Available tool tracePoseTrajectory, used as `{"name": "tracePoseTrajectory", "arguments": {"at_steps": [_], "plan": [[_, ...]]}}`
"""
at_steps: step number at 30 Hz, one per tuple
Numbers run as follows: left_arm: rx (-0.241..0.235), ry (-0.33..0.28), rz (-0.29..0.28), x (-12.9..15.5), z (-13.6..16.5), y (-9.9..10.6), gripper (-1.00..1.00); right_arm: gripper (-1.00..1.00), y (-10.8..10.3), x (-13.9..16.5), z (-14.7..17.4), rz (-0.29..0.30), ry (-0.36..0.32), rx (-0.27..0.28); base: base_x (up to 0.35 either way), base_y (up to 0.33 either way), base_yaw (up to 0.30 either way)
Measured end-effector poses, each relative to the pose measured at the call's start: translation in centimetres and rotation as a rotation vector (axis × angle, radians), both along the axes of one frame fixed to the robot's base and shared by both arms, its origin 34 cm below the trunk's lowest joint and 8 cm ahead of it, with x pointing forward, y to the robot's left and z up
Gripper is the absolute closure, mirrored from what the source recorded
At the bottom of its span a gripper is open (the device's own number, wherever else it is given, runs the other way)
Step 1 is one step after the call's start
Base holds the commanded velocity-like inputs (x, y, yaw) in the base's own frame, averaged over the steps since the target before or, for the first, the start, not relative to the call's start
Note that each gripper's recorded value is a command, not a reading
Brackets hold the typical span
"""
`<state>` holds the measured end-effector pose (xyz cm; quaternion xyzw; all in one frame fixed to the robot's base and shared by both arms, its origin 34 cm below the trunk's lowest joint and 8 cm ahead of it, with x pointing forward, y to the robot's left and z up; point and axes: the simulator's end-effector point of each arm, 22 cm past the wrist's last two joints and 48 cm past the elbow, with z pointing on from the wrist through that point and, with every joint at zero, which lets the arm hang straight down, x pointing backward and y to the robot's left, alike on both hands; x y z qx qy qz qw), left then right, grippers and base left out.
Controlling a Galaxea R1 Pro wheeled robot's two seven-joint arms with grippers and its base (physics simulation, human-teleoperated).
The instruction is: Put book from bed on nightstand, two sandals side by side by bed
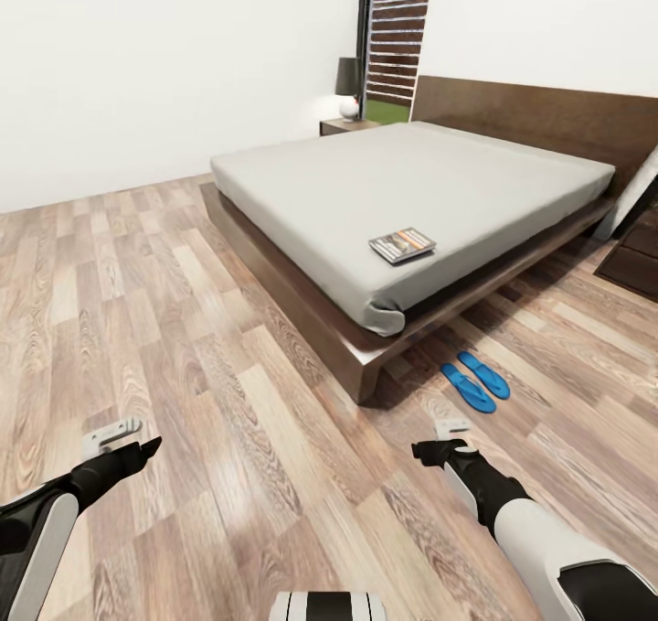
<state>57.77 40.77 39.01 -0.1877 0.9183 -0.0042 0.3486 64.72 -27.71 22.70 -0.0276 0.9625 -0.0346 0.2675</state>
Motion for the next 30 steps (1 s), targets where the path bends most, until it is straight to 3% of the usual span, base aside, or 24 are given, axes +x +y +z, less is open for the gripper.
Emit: {"name": "tracePoseTrajectory", "arguments": {"at_steps": [9, 14, 30], "plan": [[0.001, -0.023, -0.007, 0.3, 1.5, -0.3, -1.00, -1.00, 0.0, 0.8, 1.9, 0.001, -0.032, 0.000, 0.026, 0.016, -0.021], [0.004, -0.029, -0.043, 0.6, 2.2, -1.7, -1.00, -1.00, 0.0, 1.3, 3.1, 0.002, -0.049, -0.001, 0.292, -0.071, -0.001], [0.008, -0.026, -0.050, 1.6, 5.8, -1.8, -1.00, -1.00, 0.0, 2.3, 6.7, 0.002, -0.049, -0.001, 0.274, -0.065, -0.041]]}}
